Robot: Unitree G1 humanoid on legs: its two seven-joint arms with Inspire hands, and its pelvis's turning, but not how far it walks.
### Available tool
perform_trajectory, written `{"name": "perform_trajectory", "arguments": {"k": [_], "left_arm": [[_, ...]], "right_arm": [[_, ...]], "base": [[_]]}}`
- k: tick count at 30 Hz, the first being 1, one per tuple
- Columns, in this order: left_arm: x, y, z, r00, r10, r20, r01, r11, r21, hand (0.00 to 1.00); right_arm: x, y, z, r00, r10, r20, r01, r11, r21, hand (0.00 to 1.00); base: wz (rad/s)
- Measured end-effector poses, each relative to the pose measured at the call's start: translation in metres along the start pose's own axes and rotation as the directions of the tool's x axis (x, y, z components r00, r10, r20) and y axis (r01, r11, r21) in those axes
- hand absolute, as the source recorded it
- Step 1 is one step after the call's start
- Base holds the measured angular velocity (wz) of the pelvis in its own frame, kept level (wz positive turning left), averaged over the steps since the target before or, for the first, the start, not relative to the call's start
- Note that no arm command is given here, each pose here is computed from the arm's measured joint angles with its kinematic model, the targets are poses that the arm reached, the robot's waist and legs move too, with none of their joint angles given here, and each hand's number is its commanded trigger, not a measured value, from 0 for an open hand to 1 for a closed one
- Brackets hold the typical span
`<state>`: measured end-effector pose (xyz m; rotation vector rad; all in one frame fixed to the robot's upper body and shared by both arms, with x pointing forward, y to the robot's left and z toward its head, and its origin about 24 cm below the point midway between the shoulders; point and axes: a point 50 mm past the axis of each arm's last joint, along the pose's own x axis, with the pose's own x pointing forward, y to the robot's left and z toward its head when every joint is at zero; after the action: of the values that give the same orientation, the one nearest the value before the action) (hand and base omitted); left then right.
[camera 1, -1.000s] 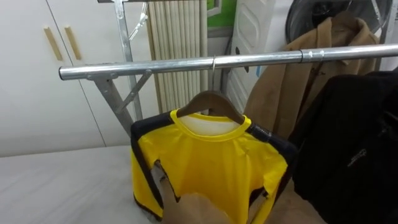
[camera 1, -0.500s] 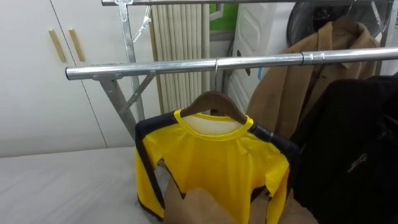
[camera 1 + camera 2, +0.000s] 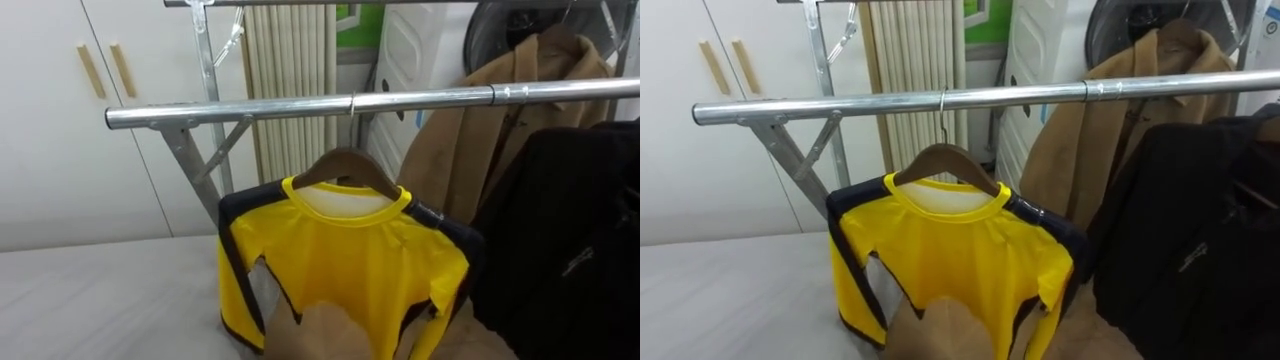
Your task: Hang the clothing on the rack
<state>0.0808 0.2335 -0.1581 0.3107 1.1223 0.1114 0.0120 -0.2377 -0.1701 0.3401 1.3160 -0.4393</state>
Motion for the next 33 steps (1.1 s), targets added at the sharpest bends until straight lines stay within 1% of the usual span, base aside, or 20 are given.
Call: {"name": "perform_trajectory", "arguments": {"k": [4, 8, 11, 15, 18, 21, 23, 25, 28, 33], "left_arm": [[0.000, 0.000, 0.000, 1.000, 0.005, -0.002, -0.005, 1.000, -0.001, 0.00], [0.000, 0.000, 0.000, 1.000, 0.000, 0.007, 0.000, 1.000, 0.000, 0.00], [0.000, 0.001, 0.002, 1.000, 0.009, 0.012, -0.009, 1.000, 0.002, 0.00], [0.000, 0.001, 0.003, 0.999, 0.024, 0.022, -0.024, 1.000, 0.002, 0.00], [0.001, -0.001, 0.013, 0.997, 0.025, 0.072, -0.026, 1.000, 0.011, 0.00], [0.002, -0.004, 0.026, 0.993, 0.015, 0.120, -0.018, 1.000, 0.024, 0.00], [0.002, -0.011, 0.036, 0.987, -0.024, 0.156, 0.017, 0.999, 0.046, 0.00], [0.003, -0.017, 0.048, 0.981, -0.058, 0.187, 0.049, 0.997, 0.051, 0.00], [0.003, -0.027, 0.056, 0.970, -0.128, 0.207, 0.115, 0.991, 0.073, 0.00], [0.001, -0.036, 0.063, 0.951, -0.181, 0.252, 0.159, 0.982, 0.103, 0.00]], "right_arm": [[0.000, 0.001, 0.003, 1.000, 0.001, 0.006, -0.001, 1.000, -0.011, 0.00], [0.001, -0.001, 0.010, 1.000, -0.002, 0.016, 0.003, 0.997, -0.071, 0.00], [0.002, 0.001, 0.023, 0.999, 0.003, 0.032, 0.003, 0.981, -0.196, 0.00], [0.003, 0.005, 0.033, 0.999, -0.012, 0.052, 0.025, 0.961, -0.276, 0.00], [0.003, 0.006, 0.037, 0.997, -0.035, 0.063, 0.054, 0.938, -0.343, 0.00], [0.004, 0.012, 0.040, 0.997, -0.029, 0.065, 0.054, 0.907, -0.419, 0.00], [0.004, 0.011, 0.041, 0.997, -0.031, 0.066, 0.058, 0.887, -0.459, 0.00], [0.004, 0.008, 0.043, 0.997, -0.044, 0.068, 0.071, 0.876, -0.477, 0.00], [0.003, 0.004, 0.040, 0.996, -0.065, 0.058, 0.085, 0.873, -0.481, 0.00], [0.005, 0.015, 0.045, 0.997, -0.035, 0.069, 0.063, 0.877, -0.476, 0.00]], "base": [[0.06], [0.09], [0.15], [0.41], [0.89], [1.19], [1.31], [1.42], [1.25], [1.00]]}}
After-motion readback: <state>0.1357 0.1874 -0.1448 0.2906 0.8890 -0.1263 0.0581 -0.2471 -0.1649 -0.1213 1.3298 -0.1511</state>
